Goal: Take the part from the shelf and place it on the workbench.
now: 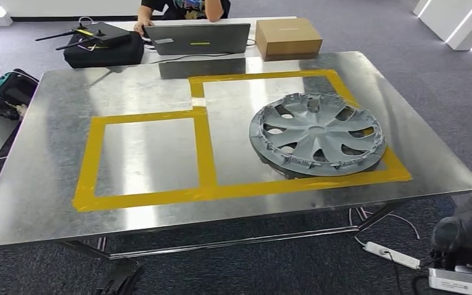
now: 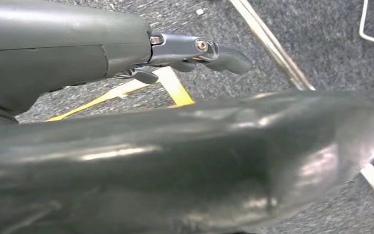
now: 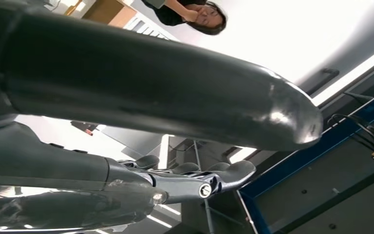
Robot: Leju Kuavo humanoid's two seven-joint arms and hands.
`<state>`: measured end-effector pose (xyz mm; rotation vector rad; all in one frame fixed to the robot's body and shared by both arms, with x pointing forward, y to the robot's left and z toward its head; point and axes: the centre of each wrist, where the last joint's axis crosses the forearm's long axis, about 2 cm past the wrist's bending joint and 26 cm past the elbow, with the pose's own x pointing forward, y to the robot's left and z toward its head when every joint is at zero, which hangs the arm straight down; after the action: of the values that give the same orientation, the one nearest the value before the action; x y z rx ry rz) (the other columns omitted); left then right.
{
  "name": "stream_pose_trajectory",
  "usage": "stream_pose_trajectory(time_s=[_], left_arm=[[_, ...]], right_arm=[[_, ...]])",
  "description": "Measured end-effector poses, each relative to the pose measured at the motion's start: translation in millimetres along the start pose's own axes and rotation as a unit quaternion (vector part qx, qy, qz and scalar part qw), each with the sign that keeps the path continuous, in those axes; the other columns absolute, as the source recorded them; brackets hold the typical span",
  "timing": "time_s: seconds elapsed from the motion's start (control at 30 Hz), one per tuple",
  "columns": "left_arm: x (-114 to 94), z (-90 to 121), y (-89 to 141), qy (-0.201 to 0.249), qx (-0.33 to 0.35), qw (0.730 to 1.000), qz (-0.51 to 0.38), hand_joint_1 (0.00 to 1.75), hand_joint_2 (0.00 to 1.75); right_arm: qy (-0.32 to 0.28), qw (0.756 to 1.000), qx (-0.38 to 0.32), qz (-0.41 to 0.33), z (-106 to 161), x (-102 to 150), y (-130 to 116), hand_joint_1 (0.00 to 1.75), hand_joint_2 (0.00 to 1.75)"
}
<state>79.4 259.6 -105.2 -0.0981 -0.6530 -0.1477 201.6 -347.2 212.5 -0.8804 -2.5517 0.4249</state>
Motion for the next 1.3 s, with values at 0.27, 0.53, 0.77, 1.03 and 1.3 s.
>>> stream_pose_trajectory(time_s=[0.27, 0.53, 0.77, 1.03, 1.3], left_arm=[[-2.2, 1.1, -1.4, 0.001, -0.001, 1.000, 0.001, 0.00, 0.00], [-4.6, 2.4, -1.7, 0.003, -0.003, 1.000, 0.002, 0.00, 0.00], [-2.9, 1.4, -3.2, 0.001, -0.006, 1.000, 0.000, 0.00, 0.00], [-4.5, 2.3, -2.9, 0.003, -0.006, 1.000, 0.001, 0.00, 0.00], [-4.5, 2.3, -2.7, 0.003, -0.006, 1.000, 0.002, 0.00, 0.00]], right_arm=[[0.000, 1.000, 0.001, -0.003, -2.5, -1.4, 1.7, 0.00, 0.00], [0.002, 1.000, 0.003, -0.003, -2.0, -1.9, 2.1, 0.00, 0.00], [0.003, 1.000, 0.003, -0.003, -1.9, -2.0, 2.3, 0.00, 0.00], [0.006, 1.000, 0.005, -0.004, -0.2, -1.7, 2.2, 0.00, 0.00], [0.007, 1.000, 0.006, -0.004, -0.4, -2.4, 2.4, 0.00, 0.00]])
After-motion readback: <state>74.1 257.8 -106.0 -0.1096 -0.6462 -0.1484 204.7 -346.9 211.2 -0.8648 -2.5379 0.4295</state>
